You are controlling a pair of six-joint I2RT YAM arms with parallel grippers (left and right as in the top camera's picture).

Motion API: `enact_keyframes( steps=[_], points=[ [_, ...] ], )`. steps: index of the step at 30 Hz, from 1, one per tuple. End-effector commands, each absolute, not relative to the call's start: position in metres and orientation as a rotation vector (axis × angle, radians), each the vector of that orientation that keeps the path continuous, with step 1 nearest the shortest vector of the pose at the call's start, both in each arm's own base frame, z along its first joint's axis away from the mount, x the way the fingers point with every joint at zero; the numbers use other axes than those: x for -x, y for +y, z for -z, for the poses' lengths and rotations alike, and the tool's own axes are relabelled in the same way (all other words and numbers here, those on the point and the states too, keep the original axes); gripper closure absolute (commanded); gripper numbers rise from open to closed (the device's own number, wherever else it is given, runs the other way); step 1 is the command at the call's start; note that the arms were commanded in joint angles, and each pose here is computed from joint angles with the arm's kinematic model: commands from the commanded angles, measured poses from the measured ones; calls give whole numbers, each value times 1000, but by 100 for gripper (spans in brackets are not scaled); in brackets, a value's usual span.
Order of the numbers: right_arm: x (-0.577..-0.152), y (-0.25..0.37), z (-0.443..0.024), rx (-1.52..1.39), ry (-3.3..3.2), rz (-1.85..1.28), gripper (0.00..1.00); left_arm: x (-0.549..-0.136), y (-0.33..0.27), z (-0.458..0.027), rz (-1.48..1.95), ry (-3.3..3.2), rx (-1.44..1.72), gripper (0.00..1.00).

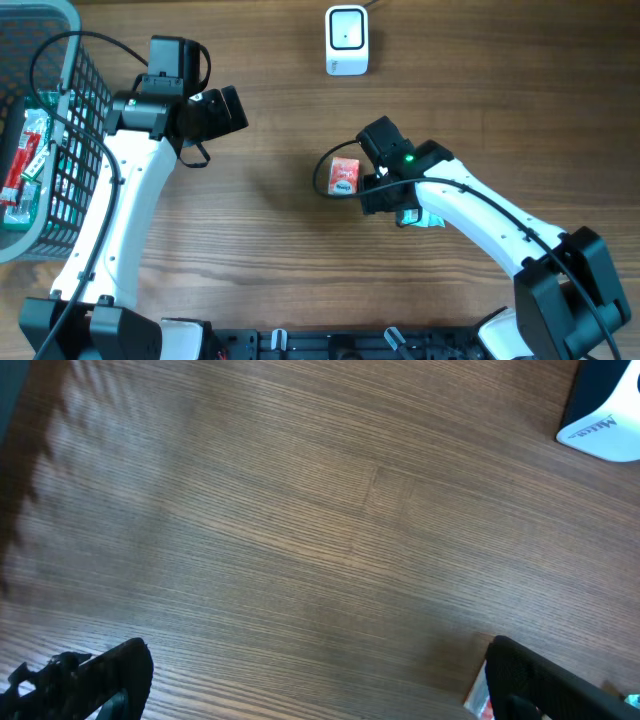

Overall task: Scan the item barcode
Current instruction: 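Move the right gripper over the green-lidded jar, then lower the right gripper and grasp the jar's green lid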

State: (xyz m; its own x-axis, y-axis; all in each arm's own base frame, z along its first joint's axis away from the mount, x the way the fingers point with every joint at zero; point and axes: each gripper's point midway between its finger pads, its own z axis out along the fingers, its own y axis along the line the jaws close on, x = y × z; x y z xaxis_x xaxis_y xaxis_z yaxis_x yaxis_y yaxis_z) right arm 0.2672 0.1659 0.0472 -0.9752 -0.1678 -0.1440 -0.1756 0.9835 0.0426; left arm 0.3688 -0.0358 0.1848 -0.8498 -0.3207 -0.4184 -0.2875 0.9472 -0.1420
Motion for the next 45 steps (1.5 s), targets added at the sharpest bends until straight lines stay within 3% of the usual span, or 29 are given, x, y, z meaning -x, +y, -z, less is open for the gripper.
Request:
enact_keyframes(
  steps=[1, 5, 6, 13, 18, 29, 37, 40, 45],
  points=[
    [-270, 165, -54, 690, 2919, -35, 47, -369, -37, -188, 115, 2647, 413, 0],
    [-272, 158, -59, 684, 2918, 32, 24, -369, -37, -188, 115, 2647, 413, 0],
    [-277, 161, -63, 602, 2921, 18, 0, -369, -37, -188, 115, 2647, 413, 0],
    [-305, 179, -83, 187, 2864, -106, 0, -369, -37, -188, 115, 2647, 413, 0],
    [-294, 172, -77, -134, 2929, -97, 0, -369, -37, -188, 115, 2647, 413, 0],
    [-277, 183, -60, -302, 2997, -223, 0, -369, -37, -188, 116, 2646, 413, 0],
    [-271, 177, -50, -732, 2953, -213, 1, -369, -37, -188, 115, 2647, 413, 0],
    [-271, 176, -50, -736, 2950, -209, 3, -369, -37, -188, 115, 2647, 413, 0],
    [-273, 176, -50, -735, 2937, -203, 16, -369, -37, -188, 115, 2647, 413, 0]
  ],
)
